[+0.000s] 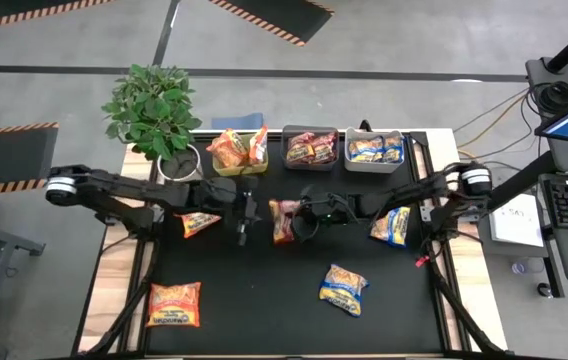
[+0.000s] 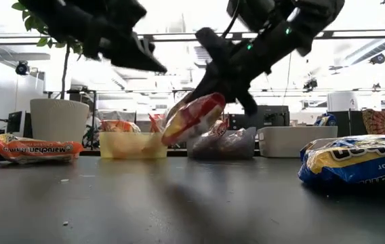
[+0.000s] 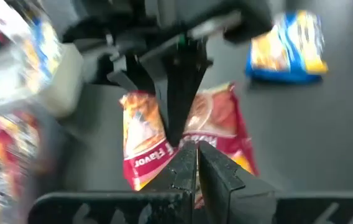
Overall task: Sort Maruchan noodles
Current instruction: Put the red noodle pack into the black bin
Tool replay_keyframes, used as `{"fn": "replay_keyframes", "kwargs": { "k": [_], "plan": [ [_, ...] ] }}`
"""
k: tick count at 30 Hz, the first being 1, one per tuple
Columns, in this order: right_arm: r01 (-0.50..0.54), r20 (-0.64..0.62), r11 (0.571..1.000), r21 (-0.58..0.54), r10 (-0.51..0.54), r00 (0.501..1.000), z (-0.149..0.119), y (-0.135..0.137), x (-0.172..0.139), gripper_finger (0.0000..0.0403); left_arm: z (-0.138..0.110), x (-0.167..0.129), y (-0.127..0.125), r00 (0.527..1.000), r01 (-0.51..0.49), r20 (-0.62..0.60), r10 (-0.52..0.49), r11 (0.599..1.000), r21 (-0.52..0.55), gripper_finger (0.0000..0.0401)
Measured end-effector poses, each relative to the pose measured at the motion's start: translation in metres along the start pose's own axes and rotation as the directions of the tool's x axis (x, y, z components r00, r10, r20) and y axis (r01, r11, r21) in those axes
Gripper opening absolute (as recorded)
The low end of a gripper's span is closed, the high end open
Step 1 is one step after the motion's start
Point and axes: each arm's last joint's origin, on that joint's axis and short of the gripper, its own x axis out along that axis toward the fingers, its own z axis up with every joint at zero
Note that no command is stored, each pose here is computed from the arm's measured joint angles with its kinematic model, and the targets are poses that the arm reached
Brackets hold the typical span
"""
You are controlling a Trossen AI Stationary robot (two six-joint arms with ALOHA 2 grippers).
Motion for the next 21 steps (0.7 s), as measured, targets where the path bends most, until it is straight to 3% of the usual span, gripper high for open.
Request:
{"fn": "replay_keyframes", "kwargs": {
  "k": [9,12,17,21],
  "plan": [
    [0.262,0.206,0.962,-0.080,-0.241,0.948,0.043,-0.003,-0.070,0.0065,0.020,-0.020,0.010,0.980,-0.135,0.146,0.133,0.991,0.002,0.0000],
    [0.383,0.288,0.921,-0.078,-0.347,0.893,0.054,-0.008,-0.092,0.0065,0.024,-0.018,0.014,0.964,-0.188,0.188,0.186,0.982,-0.009,0.0000],
    [0.576,0.392,0.817,-0.022,-0.523,0.757,0.066,-0.022,-0.112,0.0065,0.029,-0.007,0.020,0.929,-0.250,0.275,0.250,0.968,-0.032,0.0000],
    [0.643,0.402,0.766,-0.004,-0.587,0.702,0.072,-0.034,-0.111,0.0065,0.025,0.005,0.029,0.907,-0.292,0.302,0.293,0.955,-0.052,0.0000]
  ]
}}
